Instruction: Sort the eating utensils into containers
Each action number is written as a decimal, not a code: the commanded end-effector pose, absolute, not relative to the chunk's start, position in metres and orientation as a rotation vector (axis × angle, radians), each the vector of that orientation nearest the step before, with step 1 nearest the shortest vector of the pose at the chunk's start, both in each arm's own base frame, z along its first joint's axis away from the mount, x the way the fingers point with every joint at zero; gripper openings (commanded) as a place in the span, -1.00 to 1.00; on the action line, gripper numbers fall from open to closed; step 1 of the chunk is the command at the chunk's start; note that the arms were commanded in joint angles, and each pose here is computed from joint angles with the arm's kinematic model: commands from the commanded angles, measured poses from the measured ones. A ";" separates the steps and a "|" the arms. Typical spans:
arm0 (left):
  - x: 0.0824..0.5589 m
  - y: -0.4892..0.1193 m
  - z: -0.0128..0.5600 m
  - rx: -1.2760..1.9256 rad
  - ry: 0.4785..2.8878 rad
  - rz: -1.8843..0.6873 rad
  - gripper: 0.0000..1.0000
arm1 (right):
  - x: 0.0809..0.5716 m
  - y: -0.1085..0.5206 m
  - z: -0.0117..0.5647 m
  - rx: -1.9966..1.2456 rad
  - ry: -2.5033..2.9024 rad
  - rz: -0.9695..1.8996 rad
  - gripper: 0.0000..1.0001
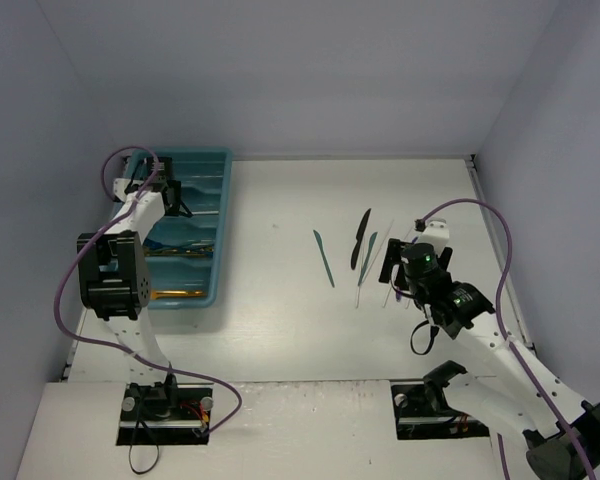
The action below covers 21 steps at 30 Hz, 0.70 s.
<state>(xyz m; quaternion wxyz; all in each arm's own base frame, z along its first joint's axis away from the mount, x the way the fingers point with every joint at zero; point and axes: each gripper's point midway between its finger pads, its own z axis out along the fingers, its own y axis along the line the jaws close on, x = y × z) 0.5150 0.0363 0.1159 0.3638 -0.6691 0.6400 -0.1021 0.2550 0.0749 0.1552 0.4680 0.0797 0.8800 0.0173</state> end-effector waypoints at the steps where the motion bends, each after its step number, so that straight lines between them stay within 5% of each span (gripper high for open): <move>1: 0.527 0.032 0.177 -1.650 1.542 -0.408 -0.19 | 0.272 0.064 0.181 0.332 2.052 0.020 0.55; 10: 0.497 0.002 0.258 -1.339 1.627 -0.491 -0.09 | 0.272 0.035 0.157 0.539 2.080 -0.020 0.51; 15: 0.458 -0.046 0.312 -0.826 1.803 -0.512 0.22 | 0.273 0.015 0.126 0.672 2.149 -0.066 0.45; 21: 0.407 -0.078 0.319 -0.265 1.910 -0.512 0.29 | 0.269 0.007 0.095 0.755 2.223 -0.093 0.26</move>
